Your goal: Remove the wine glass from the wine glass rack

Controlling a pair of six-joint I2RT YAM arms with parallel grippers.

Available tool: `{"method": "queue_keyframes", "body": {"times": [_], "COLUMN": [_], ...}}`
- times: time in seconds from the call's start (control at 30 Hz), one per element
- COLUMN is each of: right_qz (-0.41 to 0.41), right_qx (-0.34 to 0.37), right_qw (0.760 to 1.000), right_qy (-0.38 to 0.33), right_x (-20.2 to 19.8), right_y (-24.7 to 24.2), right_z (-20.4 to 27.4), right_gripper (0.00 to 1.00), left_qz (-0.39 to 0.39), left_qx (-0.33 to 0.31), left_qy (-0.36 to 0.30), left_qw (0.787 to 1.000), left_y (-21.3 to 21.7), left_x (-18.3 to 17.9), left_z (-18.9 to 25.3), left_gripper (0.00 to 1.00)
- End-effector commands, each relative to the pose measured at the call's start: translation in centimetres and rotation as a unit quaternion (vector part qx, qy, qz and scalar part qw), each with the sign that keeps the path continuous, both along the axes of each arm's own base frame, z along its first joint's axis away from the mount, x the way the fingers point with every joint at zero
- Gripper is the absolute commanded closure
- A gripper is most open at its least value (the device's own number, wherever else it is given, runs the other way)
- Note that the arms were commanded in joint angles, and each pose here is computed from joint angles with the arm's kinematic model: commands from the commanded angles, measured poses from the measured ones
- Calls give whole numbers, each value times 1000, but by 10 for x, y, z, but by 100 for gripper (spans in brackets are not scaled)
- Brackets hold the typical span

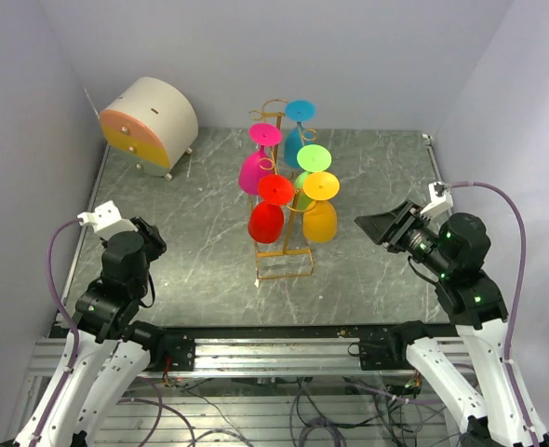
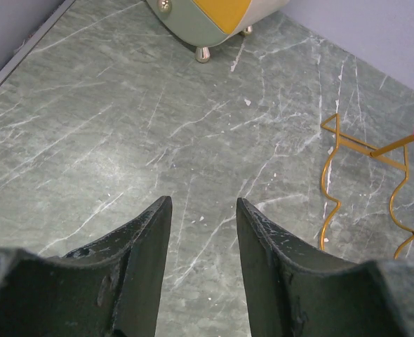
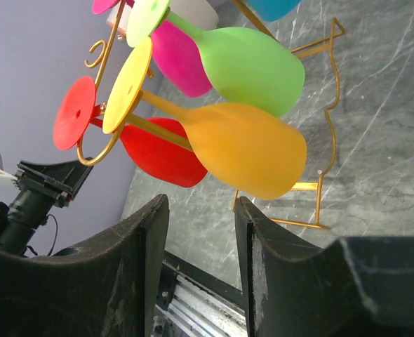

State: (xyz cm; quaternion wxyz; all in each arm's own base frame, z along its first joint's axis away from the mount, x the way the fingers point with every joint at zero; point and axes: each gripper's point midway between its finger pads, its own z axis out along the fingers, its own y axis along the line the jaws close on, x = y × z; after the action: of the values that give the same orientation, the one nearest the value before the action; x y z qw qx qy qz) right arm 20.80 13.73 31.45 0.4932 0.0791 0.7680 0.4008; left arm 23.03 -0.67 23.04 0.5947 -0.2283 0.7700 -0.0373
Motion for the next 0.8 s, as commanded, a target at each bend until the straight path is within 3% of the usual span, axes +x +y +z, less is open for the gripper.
{"method": "queue_keyframes", "body": {"times": [0.0,0.4,0.77], "right_qz": [1,27,49], "right_qx": [13,78,94], "right_qw": [1000,997,994], "right_qy": [-11,4,-2], "right_x": [1,20,46], "right_y": [2,22,36], "right_z": [17,44,59], "right_gripper": [56,53,53], "left_qz": [6,1,-4], "left_qx": [-8,-6,-8], "left_qy": [-19,-20,-26], "left_qw": [1000,1000,1000], "left_y": [1,0,-2], "left_x": [1,0,0], "left_z": [13,15,16], "left_gripper": [47,47,47]}}
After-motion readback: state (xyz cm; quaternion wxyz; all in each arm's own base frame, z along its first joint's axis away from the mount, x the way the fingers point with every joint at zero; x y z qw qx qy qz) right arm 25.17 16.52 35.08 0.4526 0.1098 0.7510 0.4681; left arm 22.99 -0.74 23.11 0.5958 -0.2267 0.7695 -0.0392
